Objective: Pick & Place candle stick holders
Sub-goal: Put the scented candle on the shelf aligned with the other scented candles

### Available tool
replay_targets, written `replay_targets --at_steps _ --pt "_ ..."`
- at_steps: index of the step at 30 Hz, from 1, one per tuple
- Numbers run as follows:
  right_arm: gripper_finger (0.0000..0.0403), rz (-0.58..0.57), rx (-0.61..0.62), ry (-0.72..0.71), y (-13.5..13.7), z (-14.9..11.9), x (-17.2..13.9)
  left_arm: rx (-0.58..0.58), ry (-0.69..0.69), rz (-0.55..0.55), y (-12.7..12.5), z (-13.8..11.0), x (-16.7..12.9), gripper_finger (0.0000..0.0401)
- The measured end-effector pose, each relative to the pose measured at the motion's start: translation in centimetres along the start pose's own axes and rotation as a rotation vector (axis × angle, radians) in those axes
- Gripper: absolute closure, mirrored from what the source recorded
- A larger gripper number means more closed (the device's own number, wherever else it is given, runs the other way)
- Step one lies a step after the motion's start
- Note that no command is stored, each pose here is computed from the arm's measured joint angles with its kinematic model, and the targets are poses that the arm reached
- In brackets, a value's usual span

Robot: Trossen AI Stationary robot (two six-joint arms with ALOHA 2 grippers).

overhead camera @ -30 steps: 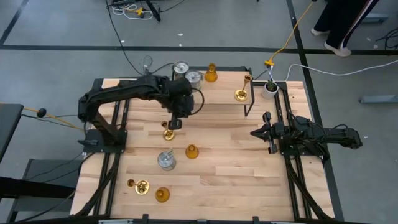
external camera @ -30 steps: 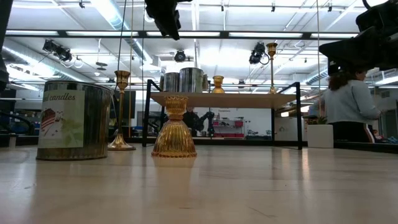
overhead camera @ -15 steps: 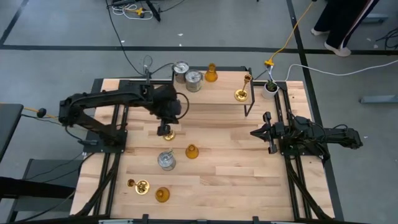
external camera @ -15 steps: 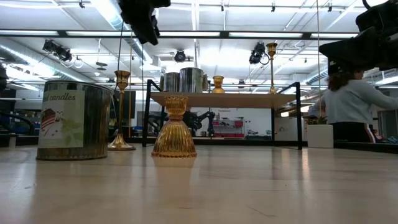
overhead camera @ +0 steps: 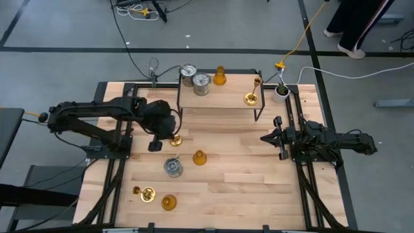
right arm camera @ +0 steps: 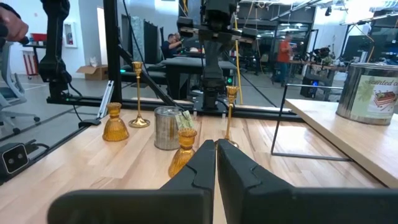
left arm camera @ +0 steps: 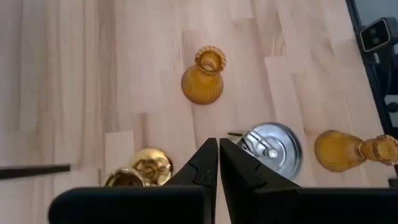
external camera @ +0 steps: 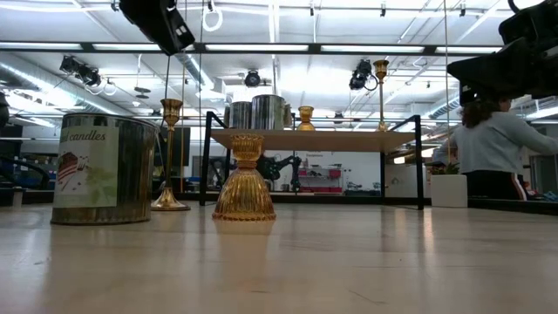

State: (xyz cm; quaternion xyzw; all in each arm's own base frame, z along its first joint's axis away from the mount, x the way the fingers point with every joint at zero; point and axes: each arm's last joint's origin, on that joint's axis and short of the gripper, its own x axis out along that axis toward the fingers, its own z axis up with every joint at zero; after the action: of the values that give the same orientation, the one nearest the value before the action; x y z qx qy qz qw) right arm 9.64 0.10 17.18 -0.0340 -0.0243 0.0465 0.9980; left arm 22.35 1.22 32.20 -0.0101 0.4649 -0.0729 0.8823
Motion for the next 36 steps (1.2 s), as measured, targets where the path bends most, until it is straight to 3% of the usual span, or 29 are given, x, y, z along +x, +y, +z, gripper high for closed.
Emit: replay_targets --at_steps 5,9,20,27,36 --pt "0.0381 0.000 0.000 0.000 0.0 0.0 0.0 0.016 -0.011 -0.005 -0.8 0.2 0.0 0.0373" --pt "0.0381 0.000 0.000 0.000 0.0 0.0 0.0 0.098 -0.010 -0.032 -1.9 0.2 0.2 0.0351" --pt "0.0381 0.000 0.000 0.000 0.0 0.0 0.0 0.377 0.031 -0.058 -5.0 0.1 0.9 0.0215" --pt "0.0381 0.000 0.000 0.000 0.0 0.0 0.0 0.404 0.093 -0.093 -6.2 -0.2 1.7 0.0114" --pt "0.0381 0.000 0.000 0.000 0.0 0.0 0.0 0.263 0.174 -0.107 -7.5 -0.1 3.9 0.0027"
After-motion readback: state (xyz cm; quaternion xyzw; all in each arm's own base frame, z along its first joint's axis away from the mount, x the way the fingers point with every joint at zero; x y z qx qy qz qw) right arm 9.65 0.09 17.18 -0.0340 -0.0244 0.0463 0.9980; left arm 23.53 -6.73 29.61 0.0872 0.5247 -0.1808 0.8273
